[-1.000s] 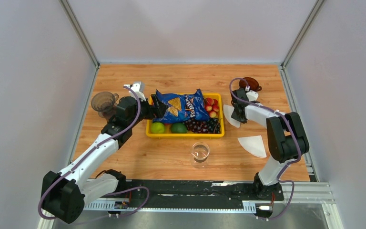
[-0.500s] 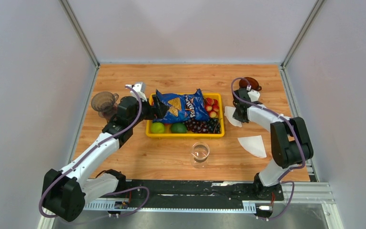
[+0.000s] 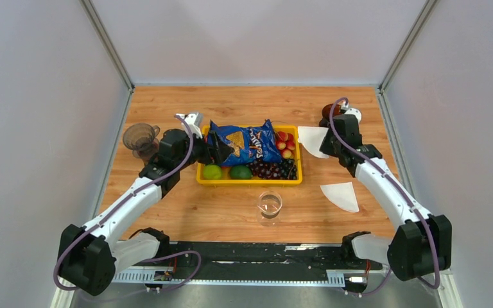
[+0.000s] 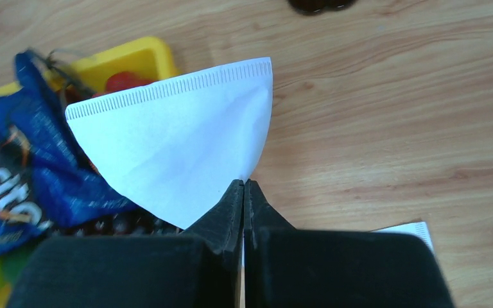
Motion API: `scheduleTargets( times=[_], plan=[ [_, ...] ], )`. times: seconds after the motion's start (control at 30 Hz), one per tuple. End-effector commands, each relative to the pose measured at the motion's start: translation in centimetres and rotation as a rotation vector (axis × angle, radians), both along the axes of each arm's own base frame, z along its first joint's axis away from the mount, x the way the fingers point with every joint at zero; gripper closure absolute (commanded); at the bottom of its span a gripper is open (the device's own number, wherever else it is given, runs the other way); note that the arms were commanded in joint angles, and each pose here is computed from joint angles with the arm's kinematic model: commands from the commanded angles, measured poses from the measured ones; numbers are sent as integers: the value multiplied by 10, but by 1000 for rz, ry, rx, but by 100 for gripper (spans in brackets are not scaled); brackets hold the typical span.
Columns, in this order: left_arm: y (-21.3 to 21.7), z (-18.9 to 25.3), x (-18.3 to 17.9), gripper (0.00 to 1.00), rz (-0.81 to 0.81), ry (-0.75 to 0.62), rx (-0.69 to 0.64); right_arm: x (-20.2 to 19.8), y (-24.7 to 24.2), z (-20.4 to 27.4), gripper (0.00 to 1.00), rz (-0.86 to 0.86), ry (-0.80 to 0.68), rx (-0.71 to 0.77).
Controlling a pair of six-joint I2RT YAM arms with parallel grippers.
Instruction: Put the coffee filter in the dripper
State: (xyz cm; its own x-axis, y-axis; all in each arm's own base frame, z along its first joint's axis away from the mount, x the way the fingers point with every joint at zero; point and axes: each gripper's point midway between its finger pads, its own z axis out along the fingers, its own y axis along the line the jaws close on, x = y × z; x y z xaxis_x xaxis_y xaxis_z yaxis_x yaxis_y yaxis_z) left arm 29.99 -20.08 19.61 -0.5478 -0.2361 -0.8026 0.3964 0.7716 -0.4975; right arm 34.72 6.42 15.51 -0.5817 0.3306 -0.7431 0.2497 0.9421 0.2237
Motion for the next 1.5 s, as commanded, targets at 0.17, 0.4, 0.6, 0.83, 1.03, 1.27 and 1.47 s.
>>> scheduleTargets(
  times=[0.17, 0.4, 0.6, 0.83, 1.03, 1.27, 1.47],
  plan=[
    [-51, 26, -24, 0, -329, -38, -163, -37, 78, 44, 100, 568, -119, 154],
    [-87, 34, -41, 0, -434, -47, -201, -58, 120, 67, 100, 643, -90, 464],
    [-102, 44, -43, 0, -424, -60, -219, -74, 133, 78, 100, 672, -85, 543],
    [-118, 58, -43, 0, -387, -78, -268, -79, 138, 78, 100, 673, -69, 570],
    [-121, 58, -35, 0, -327, -85, -260, -75, 137, 75, 100, 636, -63, 571],
    [-118, 57, -26, 0, -255, -78, -277, -73, 137, 71, 100, 627, -62, 564],
    [-124, 59, -33, 0, -278, -80, -286, -64, 132, 71, 100, 577, -76, 546]
  ],
)
